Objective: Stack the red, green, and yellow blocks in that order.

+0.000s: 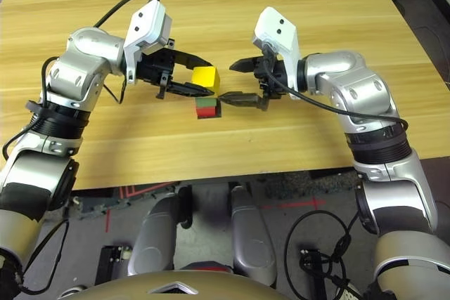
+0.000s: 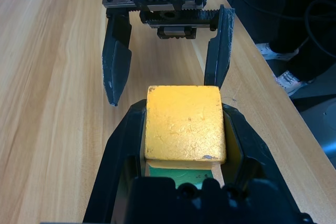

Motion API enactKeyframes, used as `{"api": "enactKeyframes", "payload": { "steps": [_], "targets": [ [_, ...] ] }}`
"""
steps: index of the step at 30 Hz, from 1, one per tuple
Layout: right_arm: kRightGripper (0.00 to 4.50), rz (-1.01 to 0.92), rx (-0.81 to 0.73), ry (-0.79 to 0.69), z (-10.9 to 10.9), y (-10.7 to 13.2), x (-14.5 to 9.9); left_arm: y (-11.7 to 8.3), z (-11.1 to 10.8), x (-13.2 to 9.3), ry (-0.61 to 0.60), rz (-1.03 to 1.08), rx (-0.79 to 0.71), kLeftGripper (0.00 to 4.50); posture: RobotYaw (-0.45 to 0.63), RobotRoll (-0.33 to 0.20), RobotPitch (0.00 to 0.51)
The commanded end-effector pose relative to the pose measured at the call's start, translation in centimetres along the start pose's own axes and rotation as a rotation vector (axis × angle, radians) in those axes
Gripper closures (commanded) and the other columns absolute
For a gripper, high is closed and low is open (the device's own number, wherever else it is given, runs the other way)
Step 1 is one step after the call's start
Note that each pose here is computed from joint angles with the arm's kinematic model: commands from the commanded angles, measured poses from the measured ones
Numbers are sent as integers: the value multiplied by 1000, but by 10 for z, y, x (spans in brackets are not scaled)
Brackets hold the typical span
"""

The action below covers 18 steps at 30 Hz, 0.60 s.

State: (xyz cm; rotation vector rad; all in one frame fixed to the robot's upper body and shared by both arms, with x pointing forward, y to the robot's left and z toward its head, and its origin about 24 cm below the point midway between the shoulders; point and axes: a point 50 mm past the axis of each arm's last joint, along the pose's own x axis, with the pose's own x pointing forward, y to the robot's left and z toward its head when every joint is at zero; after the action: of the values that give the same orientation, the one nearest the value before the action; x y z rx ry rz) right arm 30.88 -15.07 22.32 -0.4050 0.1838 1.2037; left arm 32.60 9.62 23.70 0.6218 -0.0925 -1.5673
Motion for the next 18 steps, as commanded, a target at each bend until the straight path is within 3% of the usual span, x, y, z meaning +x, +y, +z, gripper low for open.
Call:
{"api": "enactKeyframes", "payload": {
  "steps": [1,18],
  "targets": [
    [0,2,-10,-11,2,2,-4,-2,-5,3,29,-23,10,2503,137,24,242],
    [0,6,-14,-20,3,1,0,0,-7,-2,72,-39,46,2503,150,27,243]
  ]
}}
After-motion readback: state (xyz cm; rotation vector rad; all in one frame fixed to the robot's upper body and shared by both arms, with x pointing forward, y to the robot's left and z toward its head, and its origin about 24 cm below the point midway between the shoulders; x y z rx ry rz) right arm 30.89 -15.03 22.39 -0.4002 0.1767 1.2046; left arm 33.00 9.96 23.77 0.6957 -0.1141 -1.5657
